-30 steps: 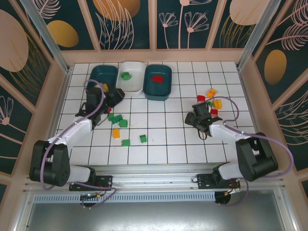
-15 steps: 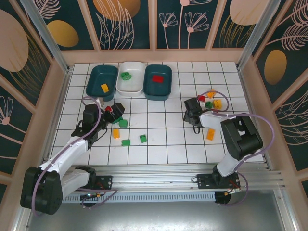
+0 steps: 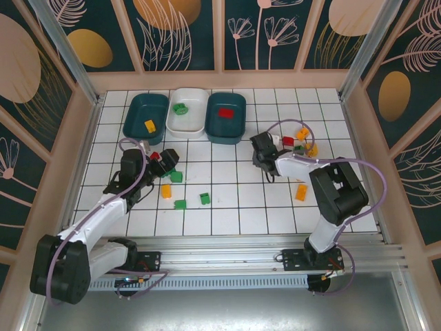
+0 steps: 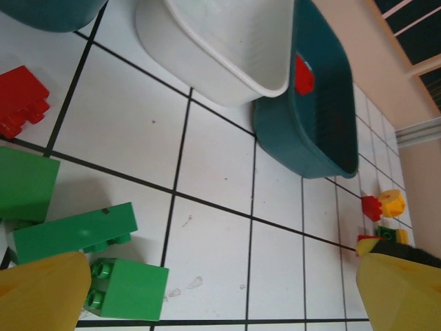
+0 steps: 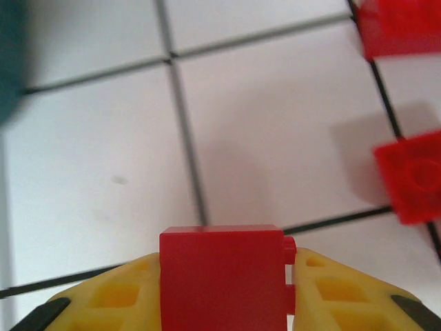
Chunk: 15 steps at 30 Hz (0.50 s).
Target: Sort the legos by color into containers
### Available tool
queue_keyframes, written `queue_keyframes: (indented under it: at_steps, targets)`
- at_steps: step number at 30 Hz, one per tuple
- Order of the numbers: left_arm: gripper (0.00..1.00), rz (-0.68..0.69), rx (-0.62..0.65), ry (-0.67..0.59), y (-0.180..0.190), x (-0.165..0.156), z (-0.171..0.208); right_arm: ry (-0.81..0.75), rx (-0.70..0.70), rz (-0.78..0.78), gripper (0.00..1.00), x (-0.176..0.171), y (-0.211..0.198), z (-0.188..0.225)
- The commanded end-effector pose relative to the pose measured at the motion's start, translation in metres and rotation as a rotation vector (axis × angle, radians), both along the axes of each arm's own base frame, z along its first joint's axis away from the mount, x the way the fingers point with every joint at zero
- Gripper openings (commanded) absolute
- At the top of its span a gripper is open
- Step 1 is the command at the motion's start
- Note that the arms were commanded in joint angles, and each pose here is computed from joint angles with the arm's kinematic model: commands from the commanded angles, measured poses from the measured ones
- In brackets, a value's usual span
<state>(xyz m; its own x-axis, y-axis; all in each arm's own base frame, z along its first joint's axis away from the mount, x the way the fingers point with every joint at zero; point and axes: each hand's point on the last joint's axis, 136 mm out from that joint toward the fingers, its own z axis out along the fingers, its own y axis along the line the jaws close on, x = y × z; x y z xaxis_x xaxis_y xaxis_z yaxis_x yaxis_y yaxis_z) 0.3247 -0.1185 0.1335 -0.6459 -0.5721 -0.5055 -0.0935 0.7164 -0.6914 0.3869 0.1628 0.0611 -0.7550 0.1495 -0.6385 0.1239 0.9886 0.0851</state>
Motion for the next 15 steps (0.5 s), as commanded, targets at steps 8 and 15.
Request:
queue_keyframes:
  at_steps: [8,15]
  targets:
    - [0.98,-0.037,-0.01,0.057,-0.006,-0.005,-0.022,-0.166,0.084,0.164,0.31,0.066,0.097,0.061]
    - [0.98,-0.099,0.068,0.086,-0.005,-0.018,-0.029,-0.192,0.071,0.197,0.67,0.109,0.129,0.076]
